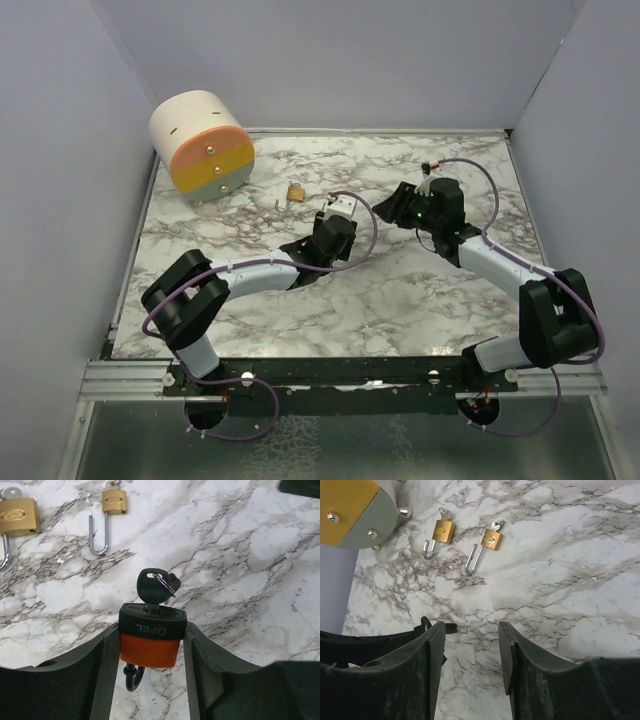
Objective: Unlock with the key
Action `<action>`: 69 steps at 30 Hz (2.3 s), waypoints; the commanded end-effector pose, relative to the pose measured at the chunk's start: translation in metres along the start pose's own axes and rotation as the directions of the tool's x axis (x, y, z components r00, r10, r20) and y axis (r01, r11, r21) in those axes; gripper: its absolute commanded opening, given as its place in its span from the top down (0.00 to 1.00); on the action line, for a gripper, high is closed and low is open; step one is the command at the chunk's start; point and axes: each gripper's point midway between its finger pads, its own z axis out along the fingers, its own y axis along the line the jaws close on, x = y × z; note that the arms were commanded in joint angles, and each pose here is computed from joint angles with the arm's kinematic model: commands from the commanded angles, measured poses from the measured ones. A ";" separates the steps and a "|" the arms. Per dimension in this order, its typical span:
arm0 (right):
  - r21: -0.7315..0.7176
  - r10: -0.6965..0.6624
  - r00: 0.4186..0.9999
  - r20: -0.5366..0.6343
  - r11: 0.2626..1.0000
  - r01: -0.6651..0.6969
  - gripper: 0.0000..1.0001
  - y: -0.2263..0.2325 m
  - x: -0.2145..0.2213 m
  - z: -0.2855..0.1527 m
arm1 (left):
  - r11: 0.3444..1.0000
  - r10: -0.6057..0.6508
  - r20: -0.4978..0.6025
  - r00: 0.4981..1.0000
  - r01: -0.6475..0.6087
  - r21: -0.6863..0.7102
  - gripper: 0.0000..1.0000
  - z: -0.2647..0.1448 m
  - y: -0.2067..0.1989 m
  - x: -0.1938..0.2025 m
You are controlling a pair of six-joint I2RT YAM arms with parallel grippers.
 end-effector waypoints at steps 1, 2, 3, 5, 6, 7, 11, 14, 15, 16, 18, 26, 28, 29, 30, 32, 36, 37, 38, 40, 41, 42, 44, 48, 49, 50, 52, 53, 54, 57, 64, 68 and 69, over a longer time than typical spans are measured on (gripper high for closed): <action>0.119 -0.138 0.989 -0.049 0.983 0.143 0.53 -0.026 0.008 -0.012 | 0.992 -0.102 0.041 0.994 0.104 -0.070 1.00 0.004 0.013 -0.028; 0.131 -0.151 0.987 -0.060 0.979 0.158 0.52 -0.030 0.012 -0.013 | 0.989 -0.121 0.048 0.991 0.125 -0.078 1.00 0.005 0.015 -0.033; 0.137 -0.158 0.985 -0.072 0.976 0.167 0.52 -0.034 0.016 -0.014 | 0.987 -0.139 0.059 0.989 0.143 -0.079 1.00 0.006 0.016 -0.040; 0.137 -0.165 0.981 -0.097 0.975 0.177 0.52 -0.039 0.025 -0.015 | 0.980 -0.176 0.082 0.981 0.182 -0.075 1.00 0.007 0.014 -0.054; 0.131 -0.165 0.980 -0.110 0.975 0.179 0.52 -0.040 0.030 -0.015 | 0.979 -0.188 0.088 0.978 0.194 -0.065 1.00 0.009 0.011 -0.059; 0.126 -0.164 0.980 -0.116 0.976 0.179 0.52 -0.041 0.033 -0.015 | 0.977 -0.201 0.096 0.975 0.206 -0.048 1.00 0.010 0.006 -0.066; 0.097 -0.152 0.979 -0.138 0.981 0.166 0.52 -0.042 0.047 -0.014 | 0.972 -0.233 0.094 0.968 0.232 0.023 1.00 0.022 -0.017 -0.082; 0.093 -0.143 0.978 -0.152 0.983 0.159 0.52 -0.044 0.054 -0.011 | 0.965 -0.260 0.081 0.962 0.256 0.052 1.00 0.030 -0.027 -0.084; 0.093 -0.139 0.978 -0.156 0.984 0.154 0.52 -0.044 0.055 -0.010 | 0.963 -0.268 0.078 0.960 0.263 0.061 1.00 0.032 -0.030 -0.084; 0.090 -0.135 0.978 -0.159 0.985 0.150 0.52 -0.044 0.057 -0.009 | 0.959 -0.279 0.076 0.957 0.274 0.072 1.00 0.033 -0.034 -0.085; 0.081 -0.129 0.979 -0.158 0.986 0.143 0.52 -0.042 0.058 -0.006 | 0.953 -0.296 0.070 0.953 0.289 0.094 1.00 0.036 -0.040 -0.086; 0.047 -0.070 0.983 -0.167 0.996 0.078 0.52 -0.040 0.065 0.009 | 0.929 -0.353 0.075 0.933 0.339 0.151 1.00 0.040 -0.056 -0.098; 0.039 -0.051 0.984 -0.173 0.997 0.059 0.52 -0.039 0.068 0.013 | 0.923 -0.366 0.079 0.927 0.350 0.161 1.00 0.039 -0.058 -0.101; 0.032 -0.044 0.984 -0.173 0.998 0.050 0.52 -0.038 0.069 0.015 | 0.920 -0.372 0.081 0.925 0.355 0.166 1.00 0.040 -0.059 -0.103; 0.023 -0.039 0.984 -0.174 0.999 0.044 0.52 -0.037 0.070 0.016 | 0.917 -0.378 0.084 0.922 0.360 0.172 1.00 0.039 -0.060 -0.105; 0.008 -0.027 0.984 -0.173 1.000 0.029 0.52 -0.035 0.071 0.019 | 0.911 -0.388 0.082 0.918 0.368 0.184 1.00 0.039 -0.063 -0.107; -0.038 -0.001 0.984 -0.177 0.999 -0.006 0.52 -0.027 0.072 0.022 | 0.903 -0.403 0.078 0.912 0.382 0.195 1.00 0.040 -0.065 -0.105; -0.053 0.009 0.984 -0.178 0.998 -0.018 0.52 -0.024 0.073 0.023 | 0.901 -0.406 0.077 0.911 0.385 0.200 1.00 0.040 -0.066 -0.104; -0.066 0.017 0.984 -0.179 0.997 -0.029 0.52 -0.022 0.074 0.024 | 0.899 -0.408 0.076 0.910 0.387 0.204 1.00 0.040 -0.067 -0.104; -0.093 0.033 0.982 -0.186 0.994 -0.051 0.52 -0.018 0.076 0.026 | 0.897 -0.412 0.074 0.908 0.390 0.208 1.00 0.041 -0.067 -0.104; -0.102 0.040 0.981 -0.188 0.993 -0.060 0.52 -0.016 0.076 0.027 | 0.896 -0.413 0.076 0.907 0.391 0.212 1.00 0.040 -0.068 -0.104; -0.111 0.046 0.980 -0.195 0.991 -0.069 0.52 -0.015 0.078 0.028 | 0.894 -0.416 0.077 0.906 0.391 0.217 1.00 0.040 -0.068 -0.105; -0.117 0.056 0.979 -0.197 0.990 -0.081 0.52 -0.014 0.078 0.030 | 0.892 -0.418 0.077 0.905 0.393 0.222 1.00 0.039 -0.069 -0.106; -0.091 0.056 0.979 -0.194 0.993 -0.075 0.52 -0.019 0.080 0.027 | 0.894 -0.418 0.085 0.905 0.393 0.213 1.00 0.038 -0.066 -0.107; -0.072 0.061 0.980 -0.188 0.994 -0.076 0.52 -0.021 0.078 0.026 | 0.897 -0.414 0.087 0.906 0.390 0.206 1.00 0.038 -0.065 -0.107; -0.053 0.060 0.981 -0.183 0.996 -0.071 0.52 -0.024 0.077 0.024 | 0.904 -0.405 0.090 0.910 0.384 0.191 1.00 0.038 -0.061 -0.106; -0.013 0.037 0.987 -0.159 0.999 -0.040 0.52 -0.030 0.072 0.019 | 0.923 -0.374 0.099 0.922 0.360 0.135 1.00 0.039 -0.049 -0.103; 0.002 0.023 0.989 -0.144 1.000 -0.023 0.52 -0.032 0.068 0.016 | 0.933 -0.356 0.105 0.929 0.346 0.101 1.00 0.039 -0.041 -0.101; 0.018 0.012 0.991 -0.134 1.000 -0.009 0.52 -0.034 0.065 0.013 | 0.942 -0.335 0.106 0.936 0.329 0.069 1.00 0.038 -0.032 -0.098; 0.051 -0.013 0.994 -0.111 0.999 0.019 0.52 -0.040 0.056 0.002 | 0.956 -0.287 0.096 0.953 0.291 -0.027 1.00 0.036 -0.004 -0.085; 0.101 -0.058 0.997 -0.049 0.993 0.063 0.52 -0.048 0.034 -0.015 | 0.966 -0.197 0.041 0.980 0.201 -0.164 1.00 0.038 0.034 -0.060; 0.112 -0.075 0.997 -0.007 0.991 0.076 0.51 -0.046 0.017 -0.024 | 0.972 -0.181 0.012 0.983 0.181 -0.151 1.00 0.050 0.026 -0.057; 0.115 -0.081 0.997 0.009 0.990 0.079 0.51 -0.046 0.012 -0.028 | 0.974 -0.179 0.004 0.984 0.177 -0.144 1.00 0.054 0.023 -0.056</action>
